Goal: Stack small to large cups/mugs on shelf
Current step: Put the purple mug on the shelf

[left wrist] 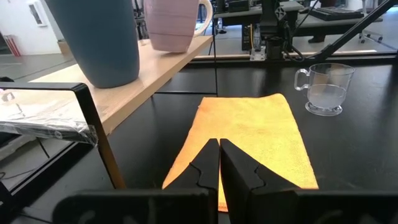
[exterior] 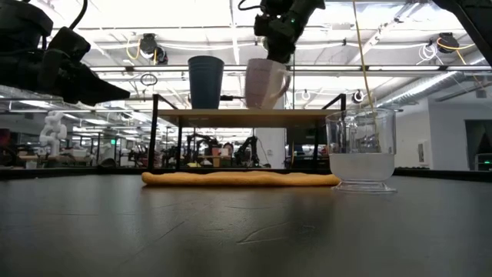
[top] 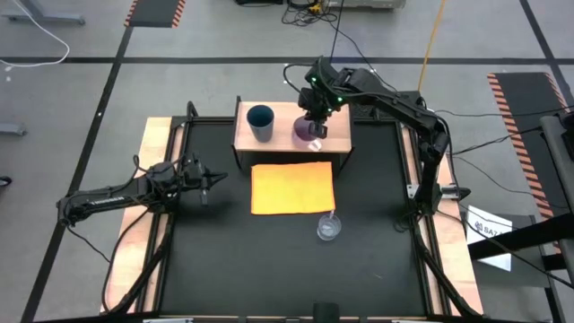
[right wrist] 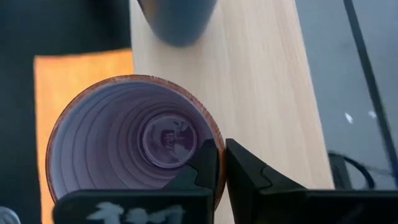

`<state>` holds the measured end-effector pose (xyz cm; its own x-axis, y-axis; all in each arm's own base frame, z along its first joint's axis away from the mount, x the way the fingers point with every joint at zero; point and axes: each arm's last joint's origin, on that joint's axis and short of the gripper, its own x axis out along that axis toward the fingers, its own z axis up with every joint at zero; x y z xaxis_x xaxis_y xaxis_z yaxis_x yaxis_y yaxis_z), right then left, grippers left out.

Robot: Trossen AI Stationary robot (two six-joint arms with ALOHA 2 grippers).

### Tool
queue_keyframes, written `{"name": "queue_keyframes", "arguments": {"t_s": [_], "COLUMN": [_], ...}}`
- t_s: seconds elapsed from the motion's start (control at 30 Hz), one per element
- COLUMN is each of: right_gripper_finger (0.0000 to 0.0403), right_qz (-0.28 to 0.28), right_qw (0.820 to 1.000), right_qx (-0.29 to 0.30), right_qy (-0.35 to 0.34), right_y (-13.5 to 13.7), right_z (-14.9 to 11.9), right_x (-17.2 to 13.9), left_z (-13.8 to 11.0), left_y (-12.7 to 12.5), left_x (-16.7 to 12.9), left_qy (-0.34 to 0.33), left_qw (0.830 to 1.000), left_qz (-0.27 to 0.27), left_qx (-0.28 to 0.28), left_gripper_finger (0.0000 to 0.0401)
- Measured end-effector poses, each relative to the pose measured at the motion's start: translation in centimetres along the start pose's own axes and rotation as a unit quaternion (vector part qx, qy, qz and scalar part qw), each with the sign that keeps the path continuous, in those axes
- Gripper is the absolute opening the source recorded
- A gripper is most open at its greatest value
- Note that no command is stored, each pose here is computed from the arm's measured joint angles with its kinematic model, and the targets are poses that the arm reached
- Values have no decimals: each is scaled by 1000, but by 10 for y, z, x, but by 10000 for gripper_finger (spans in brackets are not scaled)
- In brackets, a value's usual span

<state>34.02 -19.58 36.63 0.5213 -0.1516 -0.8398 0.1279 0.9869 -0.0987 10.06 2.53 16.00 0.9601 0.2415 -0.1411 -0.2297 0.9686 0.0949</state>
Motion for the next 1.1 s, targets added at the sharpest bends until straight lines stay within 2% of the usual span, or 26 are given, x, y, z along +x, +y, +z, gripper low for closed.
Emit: {"name": "queue_keyframes", "arguments": {"t_s": [0.33,1.1], "right_gripper_finger": [8,8], "right_qz": [-15,2], "right_qw": [1000,999], "right_qx": [-9,17], "right_qy": [13,40], "right_y": [1,4], "right_z": [1,-4], "right_x": [-11,-14], "left_z": [0,0], "left_y": [0,0], "left_x": [0,0], "left_qy": [1,2], "left_qw": [1000,1000], "left_qz": [0,0], "left_qx": [2,0], "left_gripper_finger": [17,17]}}
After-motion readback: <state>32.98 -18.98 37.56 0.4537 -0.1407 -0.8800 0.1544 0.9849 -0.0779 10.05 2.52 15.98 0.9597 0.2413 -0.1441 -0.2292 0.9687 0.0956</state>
